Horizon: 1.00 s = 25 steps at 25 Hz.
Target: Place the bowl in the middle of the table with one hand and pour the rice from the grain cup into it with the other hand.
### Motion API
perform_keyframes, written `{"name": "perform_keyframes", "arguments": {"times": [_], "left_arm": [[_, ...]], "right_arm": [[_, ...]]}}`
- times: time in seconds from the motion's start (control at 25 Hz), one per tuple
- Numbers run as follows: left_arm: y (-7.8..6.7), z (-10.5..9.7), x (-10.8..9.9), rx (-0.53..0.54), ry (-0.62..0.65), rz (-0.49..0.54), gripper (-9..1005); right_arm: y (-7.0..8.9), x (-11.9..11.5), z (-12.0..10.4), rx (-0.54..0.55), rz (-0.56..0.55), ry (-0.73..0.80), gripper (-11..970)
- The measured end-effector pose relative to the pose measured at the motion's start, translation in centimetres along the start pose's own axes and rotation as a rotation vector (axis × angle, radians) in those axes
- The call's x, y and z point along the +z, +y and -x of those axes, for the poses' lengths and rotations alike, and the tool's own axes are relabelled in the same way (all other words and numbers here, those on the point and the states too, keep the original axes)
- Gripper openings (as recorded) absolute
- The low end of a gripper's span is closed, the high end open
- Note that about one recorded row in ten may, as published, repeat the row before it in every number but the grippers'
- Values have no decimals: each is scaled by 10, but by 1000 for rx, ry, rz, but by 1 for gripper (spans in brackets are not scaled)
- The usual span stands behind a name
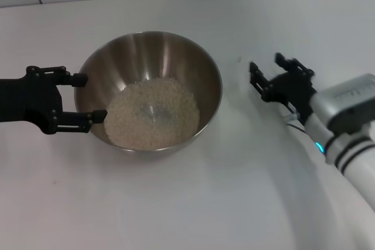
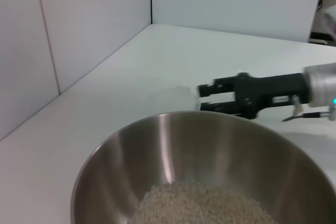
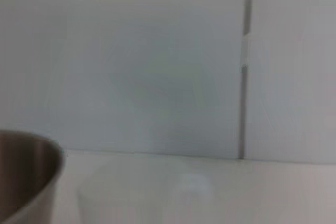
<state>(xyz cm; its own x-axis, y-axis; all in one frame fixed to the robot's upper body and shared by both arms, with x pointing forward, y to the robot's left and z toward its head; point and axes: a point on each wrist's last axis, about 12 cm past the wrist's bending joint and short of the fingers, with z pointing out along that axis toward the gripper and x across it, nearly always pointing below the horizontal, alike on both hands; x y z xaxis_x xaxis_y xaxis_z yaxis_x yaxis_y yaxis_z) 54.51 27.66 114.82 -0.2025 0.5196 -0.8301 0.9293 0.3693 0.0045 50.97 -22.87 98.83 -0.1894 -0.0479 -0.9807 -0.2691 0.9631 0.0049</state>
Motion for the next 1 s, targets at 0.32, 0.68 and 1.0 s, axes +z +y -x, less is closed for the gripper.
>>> {"name": "perform_keyframes", "arguments": {"times": [0.32,0.68,1.0], "left_arm": [[-1,-5,0,-7,1,-2,827],[1,-2,2,0,-2,0,827],[4,3,2,8,0,2,827]], "right_arm": [[-37,-81,26,113,-111,-504,704],[-89,2,134,69,793,-271,827],[-76,35,190,-192,915,133,826]]}}
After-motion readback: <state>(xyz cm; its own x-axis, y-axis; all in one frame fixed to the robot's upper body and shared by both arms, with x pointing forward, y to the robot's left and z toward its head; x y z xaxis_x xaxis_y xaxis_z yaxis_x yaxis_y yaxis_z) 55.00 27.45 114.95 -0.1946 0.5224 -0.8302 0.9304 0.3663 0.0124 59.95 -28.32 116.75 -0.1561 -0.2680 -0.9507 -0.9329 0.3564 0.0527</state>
